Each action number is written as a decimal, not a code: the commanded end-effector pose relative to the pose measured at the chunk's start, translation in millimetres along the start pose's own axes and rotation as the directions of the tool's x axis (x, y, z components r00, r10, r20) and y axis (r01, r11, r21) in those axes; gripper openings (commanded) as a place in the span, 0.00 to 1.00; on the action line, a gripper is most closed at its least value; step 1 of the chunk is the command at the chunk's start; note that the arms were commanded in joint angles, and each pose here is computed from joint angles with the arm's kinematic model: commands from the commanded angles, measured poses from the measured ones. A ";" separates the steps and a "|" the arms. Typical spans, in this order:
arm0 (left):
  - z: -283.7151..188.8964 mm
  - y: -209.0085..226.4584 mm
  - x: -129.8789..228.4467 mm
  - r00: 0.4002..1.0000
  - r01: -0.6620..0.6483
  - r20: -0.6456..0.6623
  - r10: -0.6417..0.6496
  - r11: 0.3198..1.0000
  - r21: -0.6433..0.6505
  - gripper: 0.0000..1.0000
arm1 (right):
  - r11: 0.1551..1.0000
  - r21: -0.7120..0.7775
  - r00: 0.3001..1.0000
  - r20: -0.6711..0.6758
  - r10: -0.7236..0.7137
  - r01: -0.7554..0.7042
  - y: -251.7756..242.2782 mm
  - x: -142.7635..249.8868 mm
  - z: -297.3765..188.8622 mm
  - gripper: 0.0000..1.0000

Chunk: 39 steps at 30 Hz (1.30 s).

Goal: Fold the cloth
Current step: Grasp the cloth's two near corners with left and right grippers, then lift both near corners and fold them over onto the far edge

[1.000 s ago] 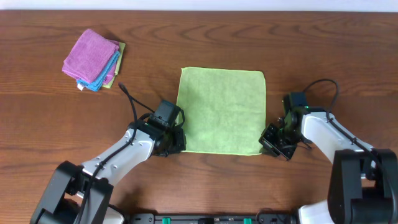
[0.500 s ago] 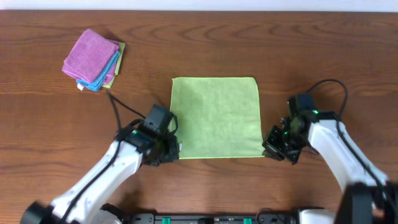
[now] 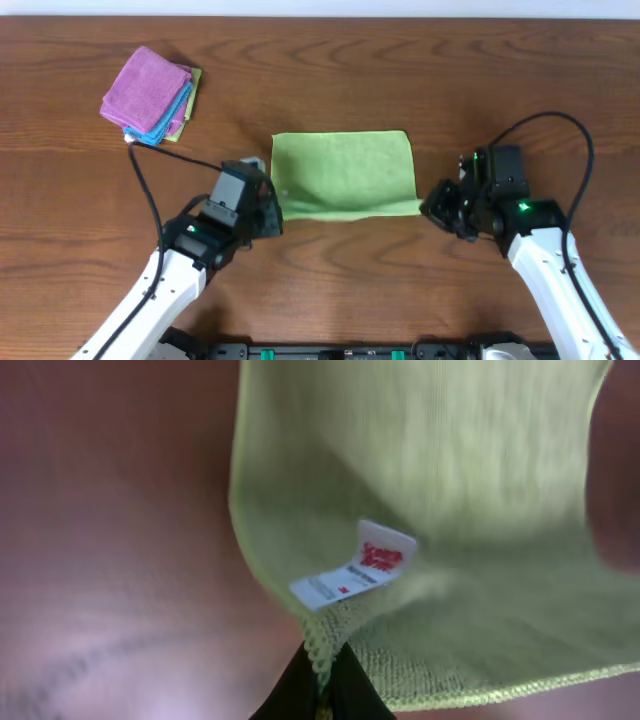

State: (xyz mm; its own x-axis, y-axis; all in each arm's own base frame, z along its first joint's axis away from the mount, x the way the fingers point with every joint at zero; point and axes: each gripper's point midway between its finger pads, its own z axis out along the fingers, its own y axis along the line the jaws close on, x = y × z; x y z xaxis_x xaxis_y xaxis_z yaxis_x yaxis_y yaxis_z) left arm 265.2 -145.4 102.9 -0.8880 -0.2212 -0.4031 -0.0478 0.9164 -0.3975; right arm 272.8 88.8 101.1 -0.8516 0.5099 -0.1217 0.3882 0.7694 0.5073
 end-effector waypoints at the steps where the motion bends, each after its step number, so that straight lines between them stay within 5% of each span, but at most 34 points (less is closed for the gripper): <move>1: 10.4 15.8 -21.1 0.997 0.052 0.053 -0.050 0.998 -0.041 0.06 | 1.000 -0.022 1.000 0.025 0.016 -0.016 7.5 -11.8 10.8 0.02; 19: 101.6 -2.4 -153.8 0.992 -0.048 0.122 0.041 0.997 0.053 0.05 | 0.992 -0.123 0.971 0.238 0.020 0.010 68.0 -139.2 72.2 0.02; 28: 107.1 28.4 -97.2 0.990 -0.015 -0.142 0.005 0.998 -0.068 0.06 | 0.994 0.070 0.995 0.045 0.085 -0.088 25.0 -96.5 82.0 0.02; 34: 105.4 32.1 -88.1 0.984 -0.030 -0.180 0.015 0.996 -0.080 0.06 | 0.986 0.142 0.996 0.019 0.089 -0.091 9.8 -86.8 80.5 0.02; 35: 105.4 32.2 -88.1 0.984 -0.031 -0.179 0.016 0.996 -0.081 0.18 | 0.986 0.143 0.996 0.017 0.089 -0.091 9.5 -86.3 80.5 0.01; 37: 104.9 33.1 -87.0 0.983 -0.035 -0.185 0.019 0.996 -0.083 0.79 | 0.987 0.143 0.997 0.014 0.073 -0.074 9.4 -86.3 80.4 0.47; 38: 104.1 33.7 -86.4 0.981 -0.050 -0.189 0.034 0.995 -0.081 0.95 | 0.987 0.142 0.997 0.012 0.073 -0.074 9.4 -86.0 80.4 0.59; 39: 102.4 34.3 -87.3 0.981 -0.065 -0.189 0.049 0.995 -0.079 0.96 | 0.989 0.135 0.998 0.011 0.065 -0.066 10.6 -86.5 79.6 0.61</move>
State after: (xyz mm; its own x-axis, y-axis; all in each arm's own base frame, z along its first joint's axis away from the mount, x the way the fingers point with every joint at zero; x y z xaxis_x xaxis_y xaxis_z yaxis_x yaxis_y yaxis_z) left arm 384.9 -134.3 38.8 -0.9595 -0.1443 -0.2421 -0.0594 0.9432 -0.3268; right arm 376.1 86.0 49.5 -0.8116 0.5791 -0.0770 0.5048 0.7615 0.4066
